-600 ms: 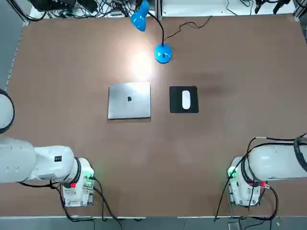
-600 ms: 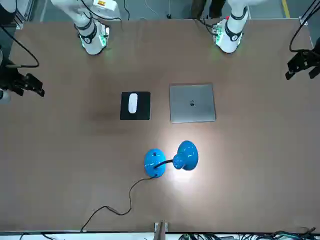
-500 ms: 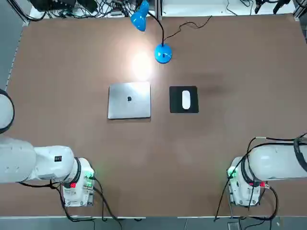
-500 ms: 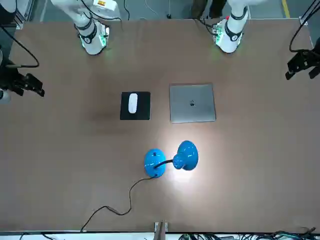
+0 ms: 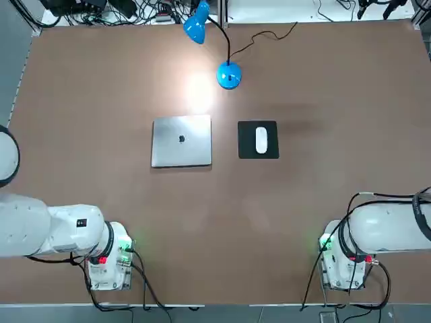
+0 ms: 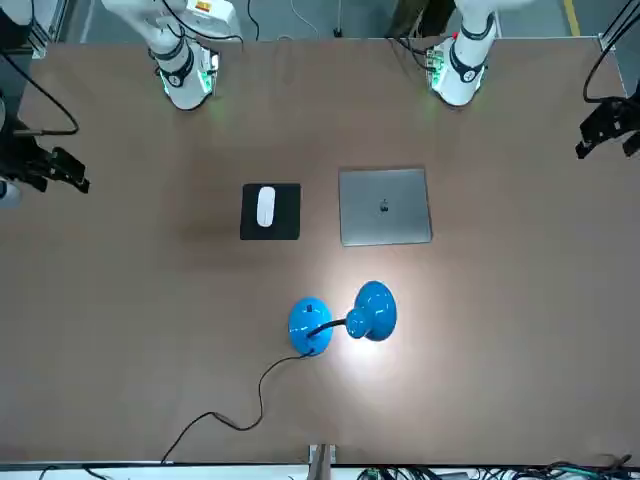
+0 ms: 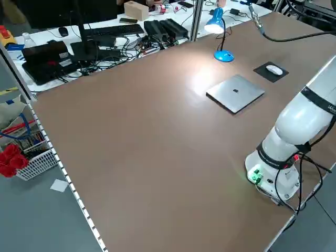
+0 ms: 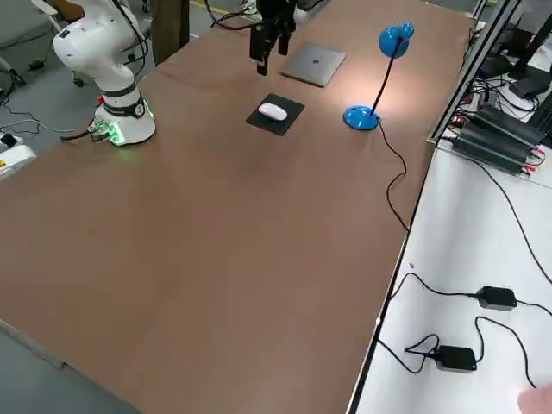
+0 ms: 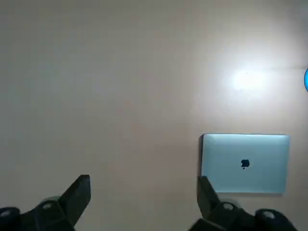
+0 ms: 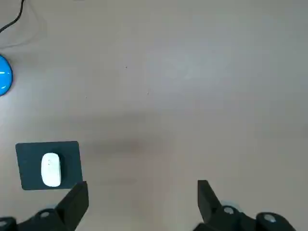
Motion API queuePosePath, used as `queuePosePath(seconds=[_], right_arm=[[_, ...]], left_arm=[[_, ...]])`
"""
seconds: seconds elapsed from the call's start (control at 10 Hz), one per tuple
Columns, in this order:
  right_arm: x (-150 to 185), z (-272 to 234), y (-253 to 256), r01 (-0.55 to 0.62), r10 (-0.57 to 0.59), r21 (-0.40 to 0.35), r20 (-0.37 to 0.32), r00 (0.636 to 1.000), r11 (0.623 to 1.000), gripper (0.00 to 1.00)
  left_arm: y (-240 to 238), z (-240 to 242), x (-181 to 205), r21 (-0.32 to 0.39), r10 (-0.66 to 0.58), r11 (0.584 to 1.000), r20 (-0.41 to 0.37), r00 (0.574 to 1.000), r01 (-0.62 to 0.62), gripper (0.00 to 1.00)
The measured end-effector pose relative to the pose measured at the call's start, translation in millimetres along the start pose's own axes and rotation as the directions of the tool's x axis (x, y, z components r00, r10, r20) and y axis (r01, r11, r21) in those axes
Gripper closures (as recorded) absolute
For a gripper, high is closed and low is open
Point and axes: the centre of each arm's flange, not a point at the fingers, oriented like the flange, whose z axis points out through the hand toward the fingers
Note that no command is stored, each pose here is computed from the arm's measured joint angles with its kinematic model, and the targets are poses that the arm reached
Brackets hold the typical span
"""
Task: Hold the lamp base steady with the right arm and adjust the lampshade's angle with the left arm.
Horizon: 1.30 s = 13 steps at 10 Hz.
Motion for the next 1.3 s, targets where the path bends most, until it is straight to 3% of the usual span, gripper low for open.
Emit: queuePosePath(seconds=[0.3, 0.6, 0.7, 0.9, 1.0, 1.1, 1.3], right_arm=[[10.2, 19.9, -84.3, 0.132, -0.130, 0.046, -0.046, 0.990, 0.990, 0.00], [42.0, 95.7, -199.2, 0.271, -0.250, 0.135, -0.157, 0.955, 0.953, 0.00], [49.5, 125.0, -241.2, 0.322, -0.284, 0.163, -0.219, 0.933, 0.932, 0.00], [60.3, 186.7, -308.9, 0.397, -0.302, 0.227, -0.361, 0.882, 0.889, 0.00], [65.2, 224.6, -331.3, 0.444, -0.323, 0.218, -0.429, 0.844, 0.869, 0.00], [69.9, 265.2, -344.2, 0.506, -0.380, 0.164, -0.479, 0.792, 0.847, 0.00], [81.9, 322.2, -359.4, 0.567, -0.441, 0.124, -0.502, 0.744, 0.814, 0.02]], left_arm=[[1.4, -4.9, 10.6, -0.001, 0.002, 1.000, -0.013, 1.000, -0.002, 0.01], [33.5, 15.3, 54.8, -0.015, 0.061, 0.998, -0.008, 0.998, -0.061, 0.01], [45.4, 21.4, 69.8, -0.023, 0.081, 0.996, -0.024, 0.996, -0.082, 0.01], [69.8, 31.8, 100.4, -0.042, 0.115, 0.992, -0.139, 0.984, -0.122, 0.01], [83.0, 37.6, 111.7, -0.053, 0.131, 0.988, -0.190, 0.973, -0.144, 0.01], [99.3, 48.3, 120.0, -0.066, 0.152, 0.983, -0.214, 0.965, -0.170, 0.01], [128.8, 67.1, 125.1, -0.084, 0.225, 0.965, -0.210, 0.951, -0.247, 0.01]])
